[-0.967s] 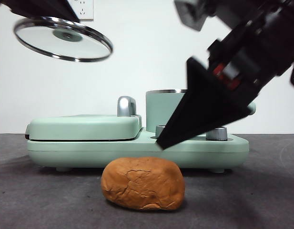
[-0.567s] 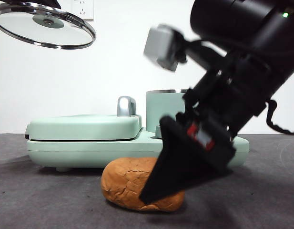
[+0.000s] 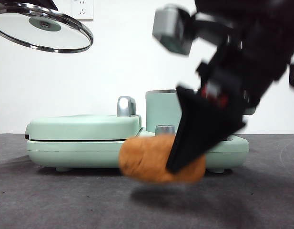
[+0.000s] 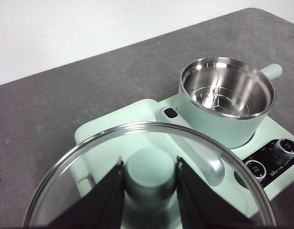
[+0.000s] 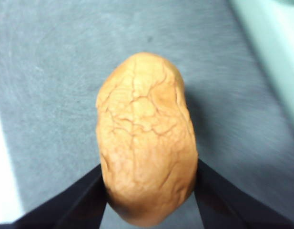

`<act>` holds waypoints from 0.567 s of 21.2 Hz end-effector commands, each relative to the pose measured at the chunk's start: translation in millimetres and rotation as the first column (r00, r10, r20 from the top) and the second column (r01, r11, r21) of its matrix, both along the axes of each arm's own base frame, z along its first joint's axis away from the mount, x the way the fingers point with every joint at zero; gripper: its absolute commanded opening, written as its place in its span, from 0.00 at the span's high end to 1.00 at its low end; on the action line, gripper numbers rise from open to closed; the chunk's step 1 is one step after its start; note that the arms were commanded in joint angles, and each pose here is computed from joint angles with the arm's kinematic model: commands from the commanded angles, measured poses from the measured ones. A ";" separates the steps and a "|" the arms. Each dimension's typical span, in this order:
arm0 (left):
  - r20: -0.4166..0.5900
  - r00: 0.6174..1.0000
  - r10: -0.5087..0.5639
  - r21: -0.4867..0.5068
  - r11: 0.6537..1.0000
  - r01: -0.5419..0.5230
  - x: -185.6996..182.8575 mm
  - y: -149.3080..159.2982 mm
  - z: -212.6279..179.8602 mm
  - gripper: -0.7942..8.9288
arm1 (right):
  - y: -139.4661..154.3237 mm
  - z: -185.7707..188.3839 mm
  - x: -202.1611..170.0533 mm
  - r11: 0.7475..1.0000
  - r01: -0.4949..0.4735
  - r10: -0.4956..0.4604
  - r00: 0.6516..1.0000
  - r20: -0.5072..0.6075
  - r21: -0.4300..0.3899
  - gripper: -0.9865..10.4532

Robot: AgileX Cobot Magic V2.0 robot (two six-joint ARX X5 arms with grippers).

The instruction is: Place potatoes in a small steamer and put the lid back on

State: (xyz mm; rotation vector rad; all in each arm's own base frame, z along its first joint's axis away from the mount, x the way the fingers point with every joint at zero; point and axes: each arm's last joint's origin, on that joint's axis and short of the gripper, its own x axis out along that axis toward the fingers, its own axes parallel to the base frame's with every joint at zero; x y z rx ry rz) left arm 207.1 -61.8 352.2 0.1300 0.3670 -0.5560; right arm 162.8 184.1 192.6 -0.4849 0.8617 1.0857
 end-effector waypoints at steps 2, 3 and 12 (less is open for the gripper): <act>0.049 0.999 -0.004 -0.010 1.000 0.005 -0.5 -0.3 8.6 0.91 | 0.0 42.3 5.1 0.993 0.098 -0.101 0.994 -0.031 -0.069 0.71; 0.050 0.999 -0.004 -0.010 1.000 0.005 -0.5 -0.3 8.7 0.91 | -1.9 57.7 8.8 0.987 0.137 -0.141 0.989 -0.039 -0.083 0.71; 0.050 0.999 -0.004 -0.010 1.000 0.004 -0.5 -0.3 8.6 0.91 | -21.2 155.0 70.4 0.922 0.381 -0.384 0.922 0.041 0.069 0.71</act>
